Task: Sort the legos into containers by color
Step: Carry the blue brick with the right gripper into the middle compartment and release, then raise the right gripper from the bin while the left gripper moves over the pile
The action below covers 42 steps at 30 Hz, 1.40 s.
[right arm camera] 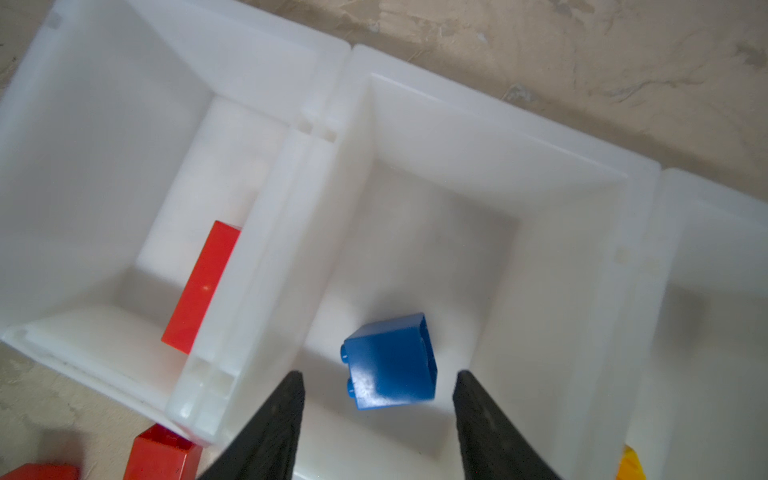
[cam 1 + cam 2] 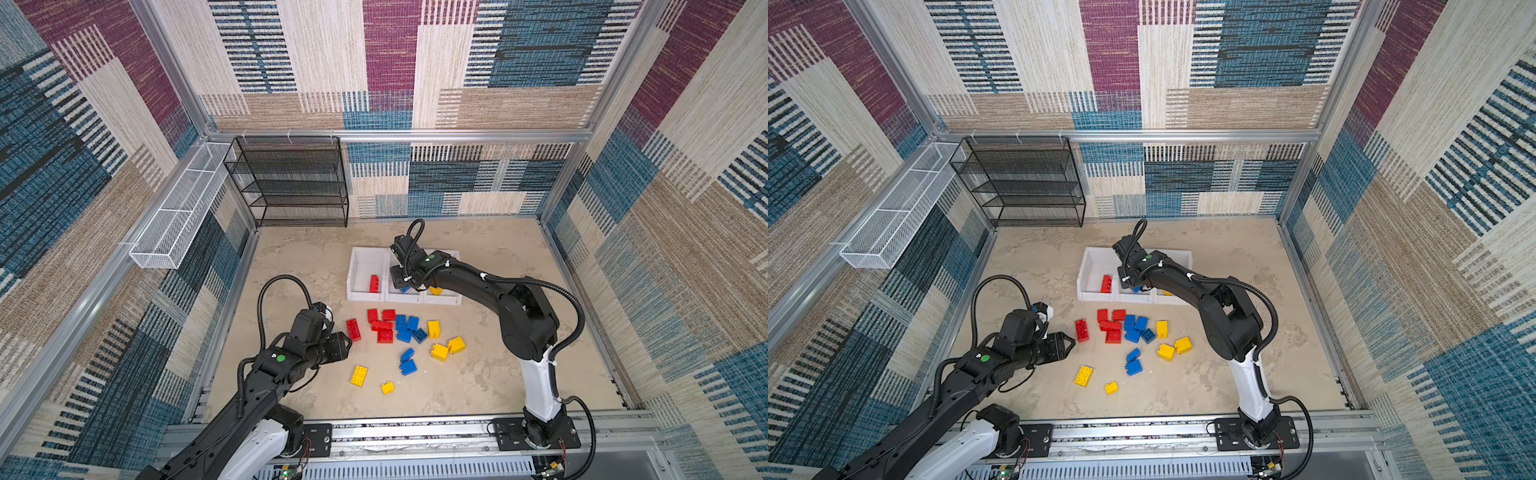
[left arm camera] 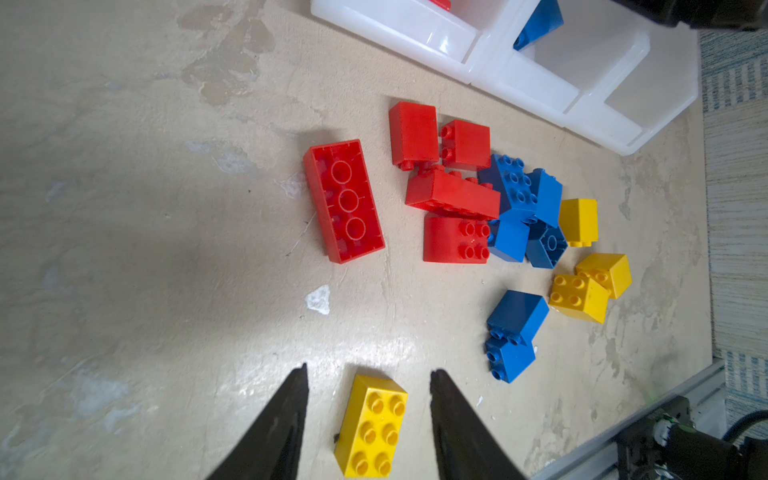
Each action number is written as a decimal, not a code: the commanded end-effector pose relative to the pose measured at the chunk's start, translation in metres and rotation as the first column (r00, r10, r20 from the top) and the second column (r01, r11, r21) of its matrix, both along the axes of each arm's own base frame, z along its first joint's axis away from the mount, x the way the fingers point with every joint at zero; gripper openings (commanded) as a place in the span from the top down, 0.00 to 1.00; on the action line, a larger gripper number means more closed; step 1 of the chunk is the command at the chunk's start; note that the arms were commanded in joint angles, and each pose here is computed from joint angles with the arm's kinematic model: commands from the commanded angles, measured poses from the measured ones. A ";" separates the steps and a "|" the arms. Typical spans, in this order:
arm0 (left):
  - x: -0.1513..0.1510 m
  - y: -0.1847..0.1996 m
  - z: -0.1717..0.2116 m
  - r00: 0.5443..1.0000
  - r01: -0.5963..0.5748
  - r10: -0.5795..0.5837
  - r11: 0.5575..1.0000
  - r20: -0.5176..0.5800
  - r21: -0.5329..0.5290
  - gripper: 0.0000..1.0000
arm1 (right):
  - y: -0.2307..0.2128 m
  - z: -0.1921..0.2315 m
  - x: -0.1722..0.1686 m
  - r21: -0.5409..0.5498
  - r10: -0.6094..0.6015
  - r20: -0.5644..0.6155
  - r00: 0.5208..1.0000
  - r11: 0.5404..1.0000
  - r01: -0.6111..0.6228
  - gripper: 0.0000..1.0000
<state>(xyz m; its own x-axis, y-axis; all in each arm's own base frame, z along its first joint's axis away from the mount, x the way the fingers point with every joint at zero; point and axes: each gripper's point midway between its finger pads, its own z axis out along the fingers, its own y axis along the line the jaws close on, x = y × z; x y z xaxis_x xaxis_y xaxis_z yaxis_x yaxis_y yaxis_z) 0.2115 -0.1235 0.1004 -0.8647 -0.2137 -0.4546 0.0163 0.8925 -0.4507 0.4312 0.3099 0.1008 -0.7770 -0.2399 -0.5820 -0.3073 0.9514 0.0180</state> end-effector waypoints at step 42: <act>0.046 -0.016 -0.031 0.991 0.043 -0.022 0.986 -0.130 0.160 0.39 | -0.069 0.042 -0.105 0.162 -0.080 -0.035 0.996 0.983 0.084 0.35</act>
<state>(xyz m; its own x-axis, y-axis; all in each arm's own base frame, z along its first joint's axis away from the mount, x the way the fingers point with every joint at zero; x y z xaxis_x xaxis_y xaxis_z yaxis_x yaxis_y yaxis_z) 0.2463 -0.1371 0.0672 -0.9338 -0.1353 -0.3312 -0.0254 0.9485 -0.3158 0.3282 0.2421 0.1404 -0.8037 -0.1053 -0.5856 -0.2452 0.9554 0.1647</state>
